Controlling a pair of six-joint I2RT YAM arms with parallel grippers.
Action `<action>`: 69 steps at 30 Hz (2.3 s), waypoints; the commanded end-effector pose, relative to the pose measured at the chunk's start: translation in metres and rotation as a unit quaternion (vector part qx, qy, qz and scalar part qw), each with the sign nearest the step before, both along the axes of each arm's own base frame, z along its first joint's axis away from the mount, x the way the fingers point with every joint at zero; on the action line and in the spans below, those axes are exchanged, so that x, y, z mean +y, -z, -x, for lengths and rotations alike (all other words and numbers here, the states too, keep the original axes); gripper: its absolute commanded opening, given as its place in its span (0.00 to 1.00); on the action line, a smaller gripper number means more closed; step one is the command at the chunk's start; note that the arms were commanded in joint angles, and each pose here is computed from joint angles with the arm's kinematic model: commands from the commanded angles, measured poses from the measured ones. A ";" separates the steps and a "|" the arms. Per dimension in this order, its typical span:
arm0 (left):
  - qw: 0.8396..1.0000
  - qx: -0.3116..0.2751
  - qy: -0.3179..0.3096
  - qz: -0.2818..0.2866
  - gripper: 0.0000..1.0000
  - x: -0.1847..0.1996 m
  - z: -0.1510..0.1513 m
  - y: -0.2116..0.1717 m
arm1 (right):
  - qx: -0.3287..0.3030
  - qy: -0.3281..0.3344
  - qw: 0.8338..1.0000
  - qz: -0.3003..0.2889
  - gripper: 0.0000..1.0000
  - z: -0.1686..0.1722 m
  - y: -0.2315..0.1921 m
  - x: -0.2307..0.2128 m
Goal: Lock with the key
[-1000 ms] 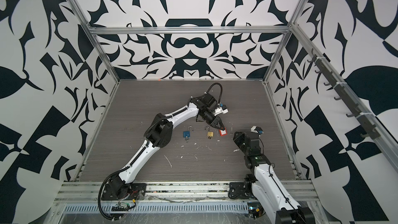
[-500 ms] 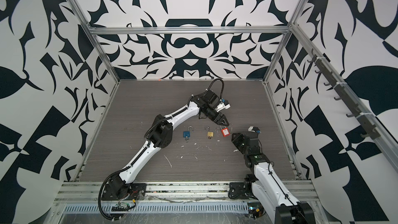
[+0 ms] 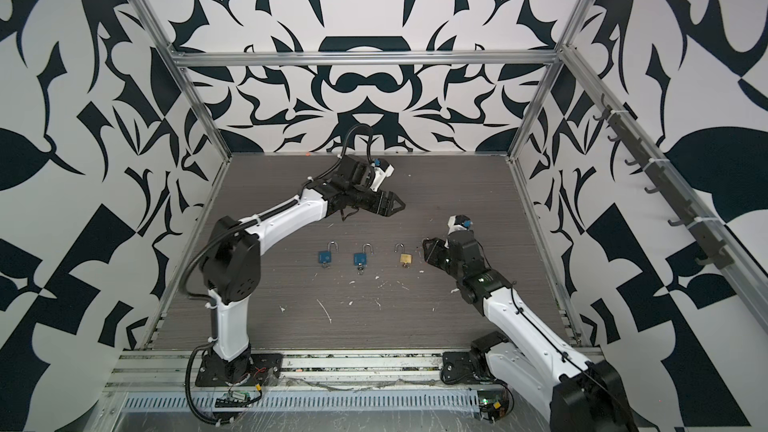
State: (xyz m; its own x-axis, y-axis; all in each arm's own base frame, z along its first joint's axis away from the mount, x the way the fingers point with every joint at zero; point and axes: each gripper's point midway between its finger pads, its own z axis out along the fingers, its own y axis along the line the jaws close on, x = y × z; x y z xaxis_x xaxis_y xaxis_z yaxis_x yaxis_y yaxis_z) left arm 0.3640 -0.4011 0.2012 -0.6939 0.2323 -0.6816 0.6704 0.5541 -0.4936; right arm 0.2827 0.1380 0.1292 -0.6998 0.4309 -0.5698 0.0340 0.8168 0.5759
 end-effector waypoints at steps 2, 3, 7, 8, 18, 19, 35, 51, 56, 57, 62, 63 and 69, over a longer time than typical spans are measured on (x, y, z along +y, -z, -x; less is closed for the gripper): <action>1.000 0.007 -0.023 0.001 0.84 0.026 0.034 0.000 | -0.006 -0.036 0.996 0.076 0.33 -0.007 0.002 0.016; 1.000 0.008 -0.028 0.001 0.84 0.034 0.041 0.002 | -0.002 -0.041 0.996 0.078 0.33 -0.008 0.005 0.019; 0.998 0.003 -0.055 0.003 0.94 0.065 0.065 0.008 | 0.004 -0.059 0.993 0.098 0.33 -0.012 0.009 0.031; 0.998 0.004 -0.065 0.000 0.95 0.073 0.070 0.012 | 0.005 -0.060 0.993 0.101 0.34 -0.014 0.009 0.034; 0.990 -0.030 -0.141 0.010 0.96 0.125 0.092 0.015 | 0.032 -0.072 0.986 0.147 0.39 -0.017 0.021 0.050; 0.989 -0.027 -0.143 0.007 0.97 0.129 0.093 0.018 | 0.033 -0.073 0.985 0.150 0.41 -0.018 0.022 0.051; 0.982 0.037 -0.165 0.080 0.95 0.165 0.095 0.039 | 0.107 -0.017 0.960 0.257 0.58 -0.036 0.056 0.042; 0.983 0.049 -0.150 0.091 0.94 0.157 0.092 0.046 | 0.147 -0.007 0.952 0.269 0.60 -0.024 0.087 0.041; 0.984 0.045 -0.149 0.085 0.94 0.158 0.092 0.047 | 0.155 -0.009 0.950 0.271 0.58 -0.024 0.097 0.045; 0.984 0.045 -0.149 0.084 0.94 0.158 0.092 0.047 | 0.156 -0.010 0.950 0.272 0.56 -0.024 0.099 0.046; 0.984 0.045 -0.149 0.081 0.94 0.160 0.091 0.047 | 0.164 -0.011 0.945 0.282 0.50 -0.021 0.108 0.046; 0.984 0.044 -0.150 0.081 0.94 0.160 0.091 0.047 | 0.165 -0.012 0.945 0.284 0.50 -0.021 0.109 0.046; 0.985 0.047 -0.149 0.079 0.94 0.159 0.089 0.047 | 0.174 -0.019 0.942 0.286 0.41 -0.017 0.116 0.046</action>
